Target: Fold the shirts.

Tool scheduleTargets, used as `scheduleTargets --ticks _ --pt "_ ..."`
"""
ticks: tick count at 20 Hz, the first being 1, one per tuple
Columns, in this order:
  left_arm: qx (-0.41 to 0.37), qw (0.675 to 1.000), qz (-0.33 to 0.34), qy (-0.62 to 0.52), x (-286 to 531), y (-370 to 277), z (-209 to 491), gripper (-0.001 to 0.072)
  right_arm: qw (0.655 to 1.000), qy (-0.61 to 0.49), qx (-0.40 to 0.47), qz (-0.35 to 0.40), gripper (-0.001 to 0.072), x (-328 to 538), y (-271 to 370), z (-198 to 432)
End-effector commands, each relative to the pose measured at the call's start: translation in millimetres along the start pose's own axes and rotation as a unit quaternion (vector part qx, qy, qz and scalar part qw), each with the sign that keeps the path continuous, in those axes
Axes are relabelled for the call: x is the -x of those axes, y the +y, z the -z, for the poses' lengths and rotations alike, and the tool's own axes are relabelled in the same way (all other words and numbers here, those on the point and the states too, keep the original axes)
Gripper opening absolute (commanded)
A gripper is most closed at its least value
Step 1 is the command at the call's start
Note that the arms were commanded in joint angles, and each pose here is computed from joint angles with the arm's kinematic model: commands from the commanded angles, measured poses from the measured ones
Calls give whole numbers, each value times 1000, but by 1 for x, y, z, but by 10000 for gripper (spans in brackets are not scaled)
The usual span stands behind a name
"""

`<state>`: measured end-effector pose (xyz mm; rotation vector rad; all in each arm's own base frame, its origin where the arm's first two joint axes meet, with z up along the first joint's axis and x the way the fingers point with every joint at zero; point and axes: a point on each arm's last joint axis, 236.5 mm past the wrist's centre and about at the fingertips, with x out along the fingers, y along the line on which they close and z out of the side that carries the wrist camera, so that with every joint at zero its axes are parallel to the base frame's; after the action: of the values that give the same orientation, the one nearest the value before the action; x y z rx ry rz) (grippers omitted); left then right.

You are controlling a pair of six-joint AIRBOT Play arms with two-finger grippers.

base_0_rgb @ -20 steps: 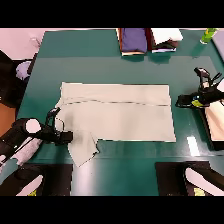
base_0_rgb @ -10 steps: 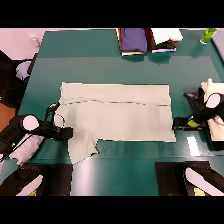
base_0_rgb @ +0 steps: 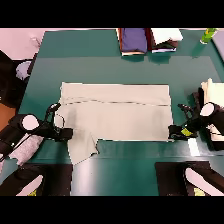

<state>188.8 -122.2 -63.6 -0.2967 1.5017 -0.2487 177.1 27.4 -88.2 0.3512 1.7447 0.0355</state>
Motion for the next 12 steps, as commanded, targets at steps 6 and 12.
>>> scheduleTargets --ticks 6,12 --pt "-37 997 -60 42 27 22 24 24 997 6 63 49 16 9 -5 15" --pt "-53 997 -49 33 71 10 51 24 994 -95 35 49 15 60 -13 15"
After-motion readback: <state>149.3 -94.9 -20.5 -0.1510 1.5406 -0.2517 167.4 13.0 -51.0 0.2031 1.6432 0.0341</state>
